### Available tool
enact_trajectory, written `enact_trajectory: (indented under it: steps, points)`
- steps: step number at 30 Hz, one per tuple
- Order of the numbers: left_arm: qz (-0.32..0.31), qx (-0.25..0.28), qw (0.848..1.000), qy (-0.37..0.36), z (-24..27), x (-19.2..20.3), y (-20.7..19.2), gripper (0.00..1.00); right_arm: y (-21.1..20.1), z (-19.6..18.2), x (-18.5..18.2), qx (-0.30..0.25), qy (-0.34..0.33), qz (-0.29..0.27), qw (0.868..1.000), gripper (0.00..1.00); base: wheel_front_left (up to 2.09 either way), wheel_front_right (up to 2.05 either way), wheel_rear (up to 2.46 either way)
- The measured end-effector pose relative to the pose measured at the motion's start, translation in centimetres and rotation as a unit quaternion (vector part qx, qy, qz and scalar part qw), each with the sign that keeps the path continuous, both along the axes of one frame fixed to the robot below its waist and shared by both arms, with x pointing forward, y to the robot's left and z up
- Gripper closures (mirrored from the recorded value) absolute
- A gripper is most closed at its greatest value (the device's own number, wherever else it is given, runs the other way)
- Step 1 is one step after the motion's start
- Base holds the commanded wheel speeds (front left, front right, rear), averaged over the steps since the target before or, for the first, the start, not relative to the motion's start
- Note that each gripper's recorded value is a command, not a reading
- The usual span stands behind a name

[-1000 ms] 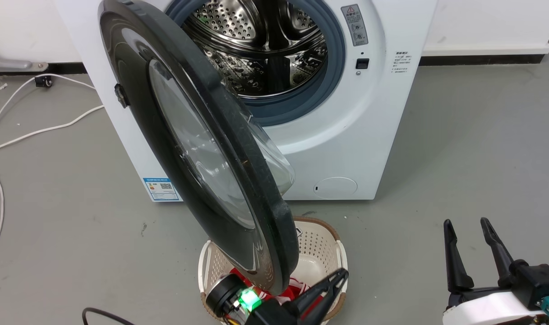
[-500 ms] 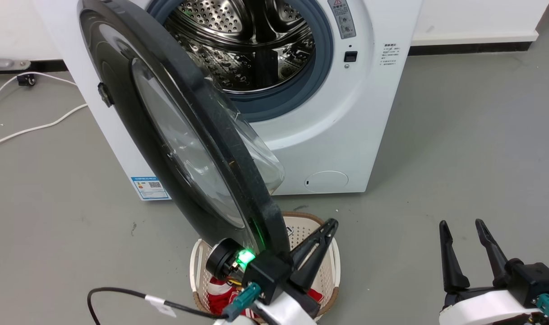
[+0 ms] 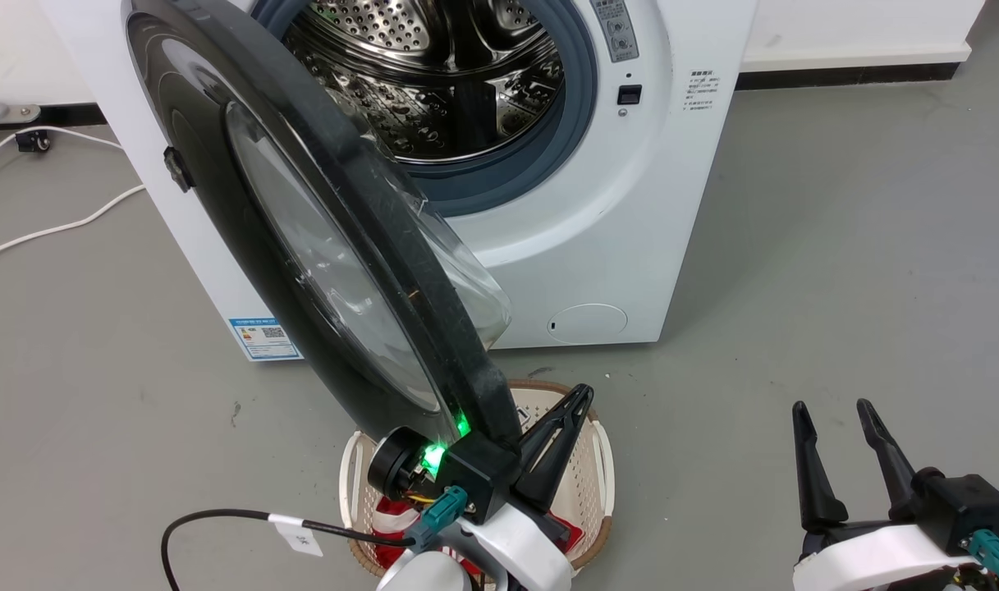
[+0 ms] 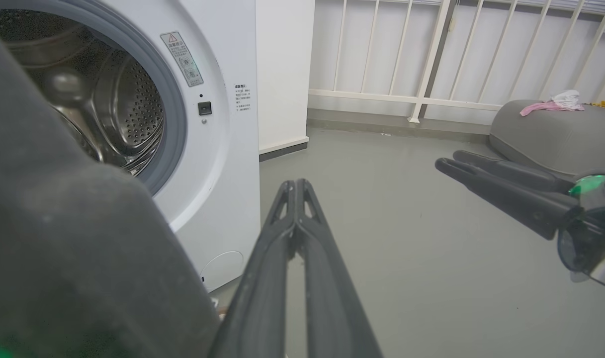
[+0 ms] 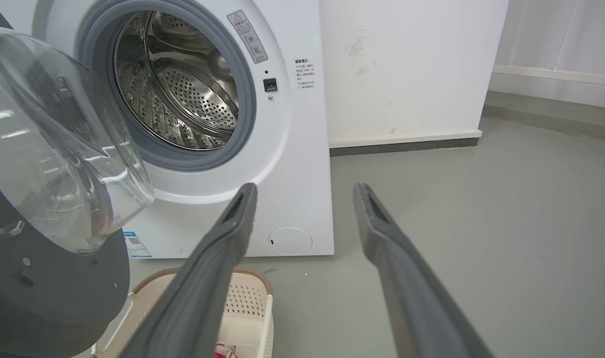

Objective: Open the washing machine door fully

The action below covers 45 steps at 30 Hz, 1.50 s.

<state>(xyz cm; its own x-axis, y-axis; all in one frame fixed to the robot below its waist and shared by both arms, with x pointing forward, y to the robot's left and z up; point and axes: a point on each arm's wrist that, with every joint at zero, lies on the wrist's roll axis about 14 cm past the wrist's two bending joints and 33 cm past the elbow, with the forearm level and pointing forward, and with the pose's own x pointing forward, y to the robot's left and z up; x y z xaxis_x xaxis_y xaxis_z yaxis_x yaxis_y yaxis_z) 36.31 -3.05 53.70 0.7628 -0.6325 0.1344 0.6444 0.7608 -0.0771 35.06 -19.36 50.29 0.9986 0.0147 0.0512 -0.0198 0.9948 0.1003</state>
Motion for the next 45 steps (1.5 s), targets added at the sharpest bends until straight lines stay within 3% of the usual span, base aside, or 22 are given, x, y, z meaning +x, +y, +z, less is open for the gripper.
enact_trajectory:
  steps: [15,28,45]
  points:
    - [0.039,-0.004,0.999,0.009,-0.6,-0.1,1.3,1.0,0.8,-0.1,-0.1,0.008,0.002,0.012,1.0,0.0,0.0,0.0,0.0]
    - [0.117,-0.003,0.993,0.011,-0.9,-2.3,6.3,1.0,1.6,0.0,-0.2,0.008,0.003,0.025,1.0,0.0,0.0,0.0,0.0]
    - [0.27,0.008,0.962,0.039,-1.8,-5.7,15.2,1.0,5.4,-0.4,1.4,0.012,0.01,0.083,0.996,0.0,0.0,0.0,0.0]
